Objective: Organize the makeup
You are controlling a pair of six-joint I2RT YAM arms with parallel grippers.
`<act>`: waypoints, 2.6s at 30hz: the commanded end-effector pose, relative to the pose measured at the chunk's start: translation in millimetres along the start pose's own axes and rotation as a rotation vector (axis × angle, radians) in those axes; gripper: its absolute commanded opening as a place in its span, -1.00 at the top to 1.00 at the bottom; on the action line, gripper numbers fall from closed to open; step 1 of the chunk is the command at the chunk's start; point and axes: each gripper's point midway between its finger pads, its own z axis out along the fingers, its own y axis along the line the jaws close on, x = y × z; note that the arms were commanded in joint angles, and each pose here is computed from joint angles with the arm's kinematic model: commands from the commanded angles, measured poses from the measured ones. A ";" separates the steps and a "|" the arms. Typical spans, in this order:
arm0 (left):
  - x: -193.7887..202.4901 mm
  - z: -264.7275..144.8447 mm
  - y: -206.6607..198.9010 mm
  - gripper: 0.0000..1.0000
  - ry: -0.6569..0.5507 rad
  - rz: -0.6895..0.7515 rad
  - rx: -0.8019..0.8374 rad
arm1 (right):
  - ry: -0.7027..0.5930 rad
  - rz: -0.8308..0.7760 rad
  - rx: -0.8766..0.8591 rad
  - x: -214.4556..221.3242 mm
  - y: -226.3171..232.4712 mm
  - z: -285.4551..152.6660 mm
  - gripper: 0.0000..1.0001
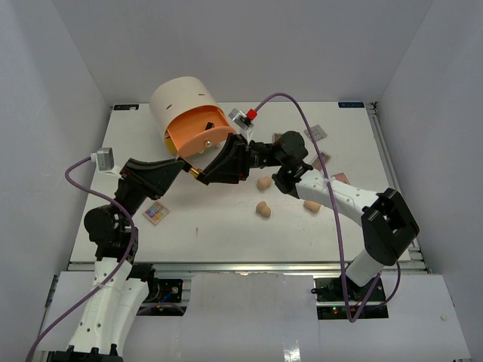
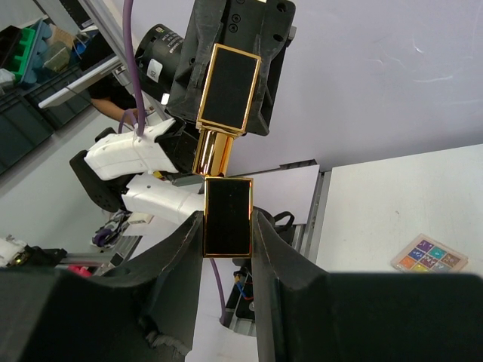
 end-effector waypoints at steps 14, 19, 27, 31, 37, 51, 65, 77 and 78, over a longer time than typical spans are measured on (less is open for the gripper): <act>10.8 0.9 18.8 1.00 0.049 0.016 -0.038 | -0.045 -0.072 -0.038 -21.4 19.2 1.4 0.85; 16.1 -1.4 23.1 1.00 0.070 0.018 -0.053 | -0.064 -0.050 -0.029 -27.2 15.1 4.5 0.85; 25.4 -5.4 30.9 1.00 0.110 0.041 -0.068 | -0.096 0.021 0.017 -27.3 -0.4 7.0 0.85; 29.5 -6.7 34.5 1.00 0.126 0.064 -0.064 | -0.115 0.056 0.034 -28.9 -6.9 8.5 0.85; 39.0 -6.5 41.6 1.00 0.163 0.055 -0.053 | -0.136 0.089 0.035 -33.2 -13.2 11.5 0.85; 60.3 -10.2 38.9 1.00 0.240 0.038 -0.005 | -0.204 0.124 0.005 -47.6 -17.9 3.5 0.85; 103.7 -8.4 42.3 1.00 0.323 -0.030 0.016 | -0.225 0.101 -0.001 -58.9 -19.0 0.4 0.85; 133.7 3.8 41.6 1.00 0.384 -0.048 0.017 | -0.207 0.049 -0.005 -59.0 -15.7 -3.7 0.82; 132.9 4.6 42.0 1.00 0.386 -0.044 0.009 | -0.203 0.044 -0.004 -58.0 -14.9 -4.7 0.72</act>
